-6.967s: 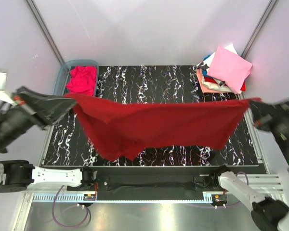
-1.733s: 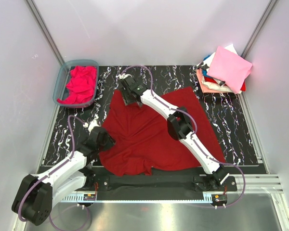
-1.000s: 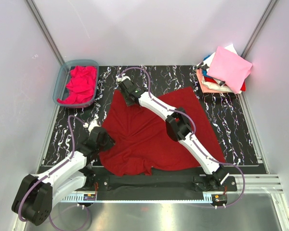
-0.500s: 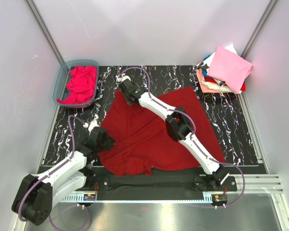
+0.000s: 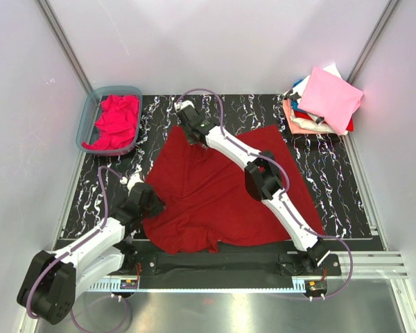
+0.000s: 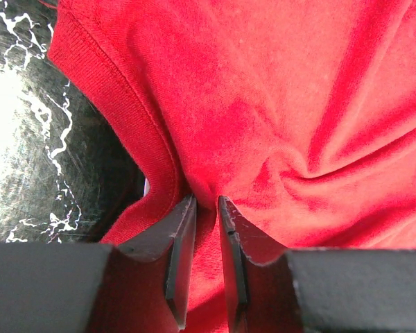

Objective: Fold and stack the t-shirts
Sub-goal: Flatten the tshirt out

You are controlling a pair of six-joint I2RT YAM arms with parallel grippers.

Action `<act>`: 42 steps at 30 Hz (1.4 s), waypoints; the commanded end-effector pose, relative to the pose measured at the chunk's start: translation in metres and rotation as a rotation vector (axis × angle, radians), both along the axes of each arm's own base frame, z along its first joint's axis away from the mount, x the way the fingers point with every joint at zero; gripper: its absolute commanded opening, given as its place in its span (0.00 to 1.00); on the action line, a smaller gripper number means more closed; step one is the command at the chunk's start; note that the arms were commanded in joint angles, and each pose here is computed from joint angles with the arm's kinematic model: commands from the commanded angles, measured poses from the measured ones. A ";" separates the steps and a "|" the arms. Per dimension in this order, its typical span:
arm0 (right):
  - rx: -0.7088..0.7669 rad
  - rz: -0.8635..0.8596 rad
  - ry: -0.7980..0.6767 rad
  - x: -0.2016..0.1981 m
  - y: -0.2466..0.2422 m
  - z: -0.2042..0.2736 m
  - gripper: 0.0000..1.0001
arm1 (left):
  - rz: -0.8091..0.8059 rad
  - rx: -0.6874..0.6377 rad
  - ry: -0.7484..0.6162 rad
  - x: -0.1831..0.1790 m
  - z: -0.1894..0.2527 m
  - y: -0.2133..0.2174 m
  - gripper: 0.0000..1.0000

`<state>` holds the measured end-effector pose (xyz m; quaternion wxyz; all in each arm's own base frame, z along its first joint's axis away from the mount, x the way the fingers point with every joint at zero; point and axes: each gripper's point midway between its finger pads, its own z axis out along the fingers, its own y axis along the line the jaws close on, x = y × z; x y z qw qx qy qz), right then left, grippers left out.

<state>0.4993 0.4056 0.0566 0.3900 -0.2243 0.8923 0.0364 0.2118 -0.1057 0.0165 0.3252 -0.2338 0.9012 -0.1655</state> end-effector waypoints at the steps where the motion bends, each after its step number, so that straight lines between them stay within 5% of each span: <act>1: 0.080 -0.011 -0.064 0.008 -0.004 0.057 0.12 | -0.006 0.005 0.030 -0.005 -0.007 0.001 0.25; 3: 0.093 -0.019 -0.052 0.011 -0.008 0.056 0.02 | -0.007 0.006 0.028 -0.005 -0.006 0.001 0.25; 20: 0.223 -0.188 -0.063 0.110 -0.101 0.032 0.06 | 0.013 0.024 0.050 -0.007 -0.008 0.005 0.25; 26: 0.300 -0.178 -0.111 0.128 -0.092 0.028 0.09 | 0.042 0.069 -0.080 0.027 0.054 0.009 0.29; 29: 0.328 -0.215 -0.143 0.141 -0.093 0.020 0.32 | 0.039 0.118 -0.072 0.036 0.068 0.011 0.33; 30: 0.350 -0.226 -0.165 0.146 -0.093 0.028 0.71 | 0.030 0.131 -0.071 0.038 0.072 0.011 0.36; 32: 0.356 -0.244 -0.175 0.151 -0.100 0.030 0.97 | 0.015 0.131 -0.077 0.043 0.082 0.007 0.47; 36: 0.315 -0.314 -0.185 0.152 -0.139 0.054 1.00 | -0.044 0.135 -0.136 0.052 0.101 0.000 0.66; 37: 0.332 -0.316 -0.232 0.149 -0.146 0.092 1.00 | -0.066 0.128 -0.160 0.059 0.112 -0.005 0.69; 42: 0.291 -0.347 -0.313 0.124 -0.178 0.160 1.00 | -0.217 0.146 -0.206 0.120 0.144 -0.045 0.70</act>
